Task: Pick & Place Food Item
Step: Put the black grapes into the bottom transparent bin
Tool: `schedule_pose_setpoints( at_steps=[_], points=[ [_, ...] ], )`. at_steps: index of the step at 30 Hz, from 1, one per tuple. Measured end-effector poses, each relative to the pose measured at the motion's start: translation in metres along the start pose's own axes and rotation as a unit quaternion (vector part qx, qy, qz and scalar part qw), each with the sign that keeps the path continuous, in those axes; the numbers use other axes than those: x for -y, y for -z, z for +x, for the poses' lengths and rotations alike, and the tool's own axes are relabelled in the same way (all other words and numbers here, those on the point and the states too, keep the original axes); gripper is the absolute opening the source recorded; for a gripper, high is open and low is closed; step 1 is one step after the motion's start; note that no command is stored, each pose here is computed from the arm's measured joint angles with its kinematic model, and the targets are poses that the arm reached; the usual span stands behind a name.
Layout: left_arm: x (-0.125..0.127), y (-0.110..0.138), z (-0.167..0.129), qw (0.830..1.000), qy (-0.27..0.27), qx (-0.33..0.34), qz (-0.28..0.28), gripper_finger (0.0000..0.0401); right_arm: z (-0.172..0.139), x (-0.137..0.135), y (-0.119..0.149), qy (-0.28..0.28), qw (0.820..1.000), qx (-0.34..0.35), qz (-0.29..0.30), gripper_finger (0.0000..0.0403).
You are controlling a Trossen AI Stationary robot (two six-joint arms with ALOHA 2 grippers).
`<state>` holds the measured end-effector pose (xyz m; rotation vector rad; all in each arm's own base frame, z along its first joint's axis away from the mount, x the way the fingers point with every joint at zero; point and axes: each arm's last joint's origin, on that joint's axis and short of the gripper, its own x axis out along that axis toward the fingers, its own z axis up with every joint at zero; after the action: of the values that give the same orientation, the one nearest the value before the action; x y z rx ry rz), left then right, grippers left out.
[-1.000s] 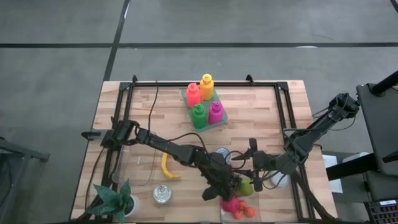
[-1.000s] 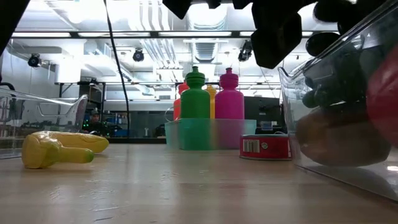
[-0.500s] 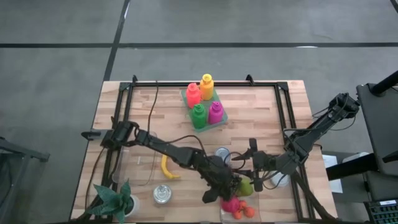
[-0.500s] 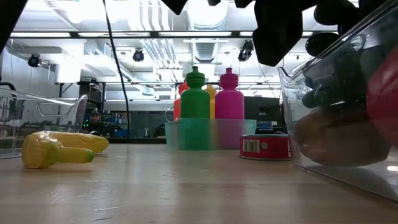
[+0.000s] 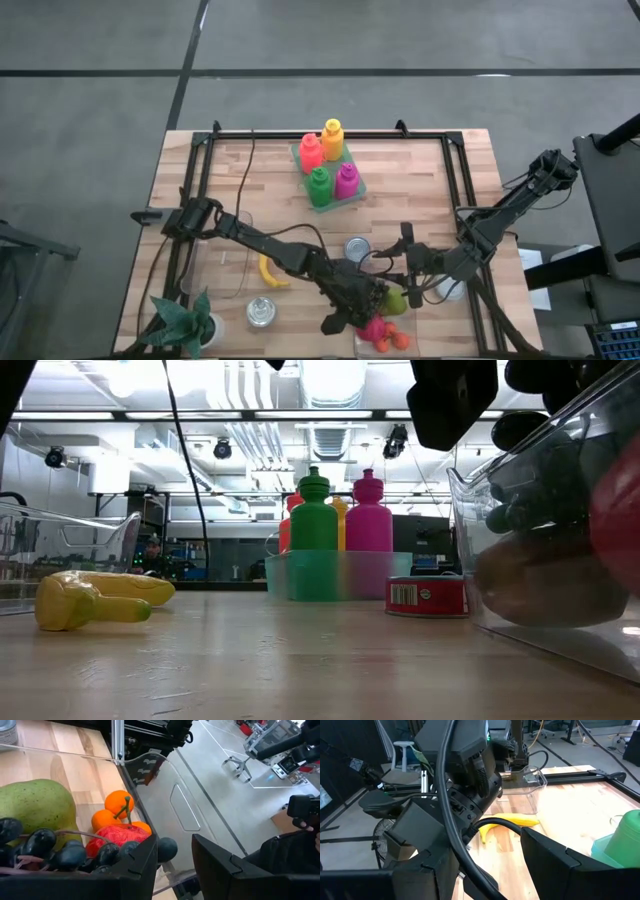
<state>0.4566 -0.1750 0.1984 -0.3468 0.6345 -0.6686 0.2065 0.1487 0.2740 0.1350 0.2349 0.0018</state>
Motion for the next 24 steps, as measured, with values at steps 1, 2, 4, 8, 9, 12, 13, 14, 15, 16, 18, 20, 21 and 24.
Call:
schedule_pose_setpoints(
  at_steps=[1, 2, 4, 8, 9, 12, 13, 14, 15, 16, 18, 20, 21, 24],
  points=[
    [0.0, 0.0, 0.0, 1.0, 0.0, 0.002, 0.001, 0.0125, 0.0, 0.0, 0.0, 0.0, 1.0, 0.0, 0.0, 0.0199],
    [0.001, 0.0, 0.0, 1.0, 0.001, 0.003, 0.002, 0.0125, 0.0, 0.0, 0.0, 0.0, 1.0, 0.0, 0.0, 0.0199],
    [0.002, -0.001, 0.001, 1.0, 0.001, 0.006, 0.005, 0.0125, 0.0, 0.0, 0.0, 0.0, 1.0, 0.0, 0.0, 0.0199],
    [0.003, -0.001, 0.001, 1.0, -0.001, 0.008, 0.01, 0.0125, 0.0, 0.0, 0.0, 0.0, 1.0, 0.0, 0.0, 0.0199],
    [0.003, -0.001, 0.001, 1.0, -0.001, 0.008, 0.01, 0.0125, 0.0, 0.0, 0.0, 0.0, 1.0, 0.0, 0.0, 0.0199],
    [0.003, 0.0, 0.001, 1.0, -0.002, 0.007, 0.01, 0.0125, 0.0, 0.0, 0.0, 0.0, 1.0, 0.0, 0.0, 0.0199],
    [0.003, 0.0, 0.001, 1.0, -0.002, 0.006, 0.009, 0.0125, 0.0, 0.0, 0.0, 0.0, 1.0, 0.0, 0.0, 0.0199],
    [0.003, 0.0, 0.001, 1.0, -0.001, 0.005, 0.009, 0.0125, 0.0, 0.0, 0.0, 0.0, 1.0, 0.0, 0.0, 0.0199],
    [0.003, -0.001, 0.0, 1.0, 0.001, 0.002, 0.007, 0.0125, 0.0, 0.0, 0.0, 0.0, 1.0, 0.0, 0.0, 0.0199],
    [0.003, -0.001, -0.002, 1.0, 0.0, -0.004, 0.004, 0.0125, 0.0, 0.0, 0.0, 0.0, 1.0, 0.0, 0.0, 0.0199],
    [0.006, -0.005, -0.008, 1.0, -0.001, -0.003, 0.003, 0.0125, 0.0, 0.0, 0.0, 0.001, 1.0, 0.001, 0.0, 0.0199],
    [0.009, -0.008, -0.014, 1.0, -0.004, -0.009, 0.003, 0.0125, 0.0, 0.0, -0.001, 0.001, 1.0, 0.002, 0.002, 0.0199],
    [0.009, -0.01, -0.017, 1.0, -0.005, -0.009, 0.006, 0.0125, 0.0, 0.0, -0.001, 0.0, 1.0, 0.003, 0.002, 0.0199],
    [0.011, -0.011, -0.024, 1.0, -0.013, -0.023, 0.009, 0.0125, 0.0, 0.0, -0.001, 0.001, 1.0, 0.002, 0.002, 0.0199]
  ],
)
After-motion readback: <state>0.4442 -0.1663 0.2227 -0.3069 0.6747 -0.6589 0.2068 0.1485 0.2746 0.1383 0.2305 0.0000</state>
